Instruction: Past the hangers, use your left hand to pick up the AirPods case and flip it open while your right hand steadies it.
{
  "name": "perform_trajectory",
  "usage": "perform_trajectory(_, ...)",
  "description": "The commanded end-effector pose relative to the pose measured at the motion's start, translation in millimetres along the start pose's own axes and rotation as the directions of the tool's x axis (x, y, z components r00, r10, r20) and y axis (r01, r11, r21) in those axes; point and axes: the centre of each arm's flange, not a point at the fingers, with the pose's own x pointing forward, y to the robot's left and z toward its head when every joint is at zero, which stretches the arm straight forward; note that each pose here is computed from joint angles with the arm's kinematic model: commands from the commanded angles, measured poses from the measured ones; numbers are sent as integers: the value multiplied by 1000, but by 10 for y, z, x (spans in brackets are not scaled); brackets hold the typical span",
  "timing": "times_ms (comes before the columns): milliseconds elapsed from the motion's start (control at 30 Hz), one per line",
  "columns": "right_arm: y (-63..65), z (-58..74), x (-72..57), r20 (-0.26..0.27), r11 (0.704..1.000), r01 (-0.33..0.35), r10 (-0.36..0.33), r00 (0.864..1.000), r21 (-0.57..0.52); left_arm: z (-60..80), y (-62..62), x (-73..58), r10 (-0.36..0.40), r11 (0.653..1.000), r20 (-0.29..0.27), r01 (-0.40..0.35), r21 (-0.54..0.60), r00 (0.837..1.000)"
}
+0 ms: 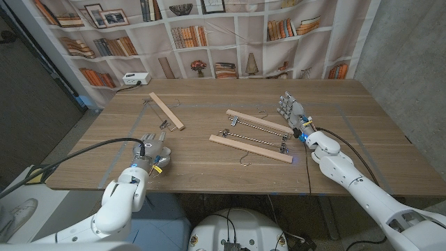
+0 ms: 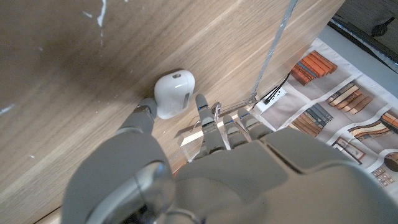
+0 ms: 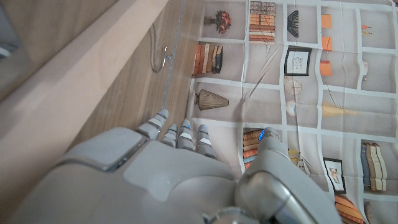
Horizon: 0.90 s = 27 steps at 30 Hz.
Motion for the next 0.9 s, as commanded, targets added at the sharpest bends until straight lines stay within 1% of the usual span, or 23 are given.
perform_trajectory(33,-23,-11,0,-3,1000,0,0,1000,2,41,-37,13,-17,1000,5,17,-4,1000)
perform_trajectory(533,-44,-63,25,-9,1000,3,-3,1000,12,84,-56,15,-20,1000,4,20,10,1000)
perform_trajectory(900,-92,-71,10,-5,1000,10,-10,1000,26,148,-66,28,10,1000,12,-10,21,1000)
